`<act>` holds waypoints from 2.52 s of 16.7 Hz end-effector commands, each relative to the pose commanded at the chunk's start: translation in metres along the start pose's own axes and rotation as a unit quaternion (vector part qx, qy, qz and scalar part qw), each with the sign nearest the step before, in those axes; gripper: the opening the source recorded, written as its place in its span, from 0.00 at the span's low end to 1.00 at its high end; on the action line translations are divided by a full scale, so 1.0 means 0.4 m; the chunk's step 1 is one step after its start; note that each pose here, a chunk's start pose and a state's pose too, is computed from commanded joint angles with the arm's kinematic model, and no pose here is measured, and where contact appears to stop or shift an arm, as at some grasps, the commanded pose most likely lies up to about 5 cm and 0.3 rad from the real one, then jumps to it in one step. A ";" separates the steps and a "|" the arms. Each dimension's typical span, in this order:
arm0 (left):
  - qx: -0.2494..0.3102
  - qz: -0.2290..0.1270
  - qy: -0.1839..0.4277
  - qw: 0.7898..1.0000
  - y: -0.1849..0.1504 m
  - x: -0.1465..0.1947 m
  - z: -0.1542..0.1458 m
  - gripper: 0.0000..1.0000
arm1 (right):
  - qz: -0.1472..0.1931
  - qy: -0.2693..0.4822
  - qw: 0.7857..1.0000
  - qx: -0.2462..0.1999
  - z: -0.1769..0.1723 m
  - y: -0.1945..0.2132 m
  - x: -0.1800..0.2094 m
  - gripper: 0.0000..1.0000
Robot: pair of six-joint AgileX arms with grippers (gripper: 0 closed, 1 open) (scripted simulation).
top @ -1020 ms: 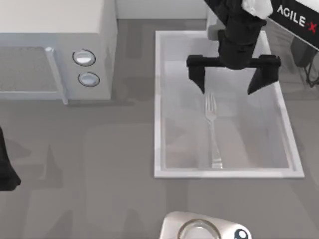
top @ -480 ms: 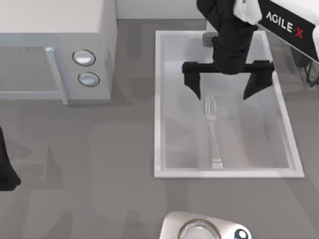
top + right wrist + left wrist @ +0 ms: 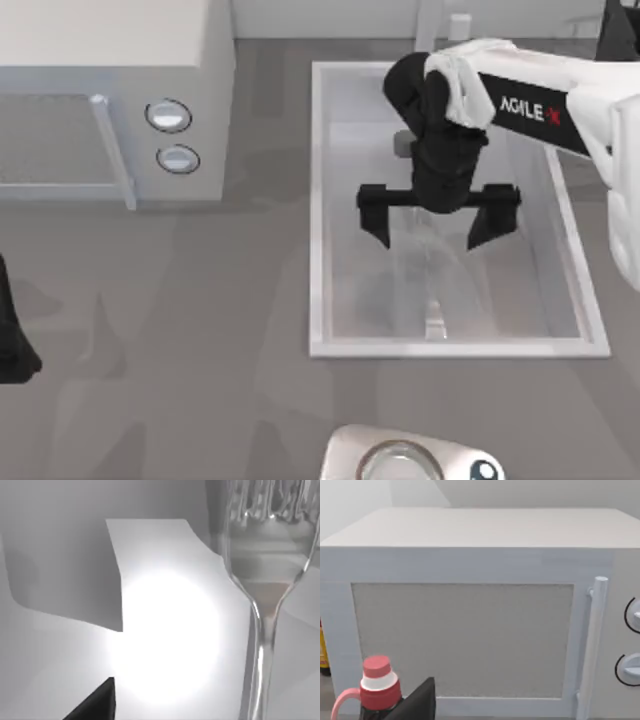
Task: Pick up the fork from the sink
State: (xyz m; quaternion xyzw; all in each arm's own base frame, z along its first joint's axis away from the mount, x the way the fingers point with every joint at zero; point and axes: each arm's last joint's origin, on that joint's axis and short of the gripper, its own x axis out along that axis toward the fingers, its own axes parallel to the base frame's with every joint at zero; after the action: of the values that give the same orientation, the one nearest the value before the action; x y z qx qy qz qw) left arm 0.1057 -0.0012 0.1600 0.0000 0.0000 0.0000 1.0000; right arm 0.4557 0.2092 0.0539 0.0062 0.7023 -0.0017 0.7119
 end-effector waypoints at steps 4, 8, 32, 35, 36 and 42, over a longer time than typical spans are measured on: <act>0.000 0.000 0.000 1.000 0.000 0.000 0.000 1.00 | -0.003 0.006 1.000 -0.001 -0.017 -0.005 0.104 1.00; 0.000 0.000 0.000 1.000 0.000 0.000 0.000 1.00 | -0.003 0.007 1.000 -0.001 -0.018 -0.005 0.106 1.00; 0.000 0.000 0.000 1.000 0.000 0.000 0.000 1.00 | -0.003 -0.015 1.000 -0.004 -0.004 -0.005 0.039 0.00; 0.000 0.000 0.000 1.000 0.000 0.000 0.000 1.00 | -0.002 -0.016 1.000 -0.004 0.010 0.003 -0.030 0.00; 0.000 0.000 0.000 1.000 0.000 0.000 0.000 1.00 | -0.004 -0.014 1.000 -0.004 0.013 0.004 -0.064 0.00; 0.000 0.000 0.000 1.000 0.000 0.000 0.000 1.00 | -0.005 -0.010 1.000 -0.004 0.005 0.000 -0.282 0.00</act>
State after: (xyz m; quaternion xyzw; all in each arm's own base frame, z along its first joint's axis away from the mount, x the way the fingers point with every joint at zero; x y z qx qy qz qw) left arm 0.1057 -0.0012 0.1600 0.0000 0.0000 0.0000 1.0000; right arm 0.4560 0.2083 0.1667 -0.0007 0.6952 -0.0024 0.7188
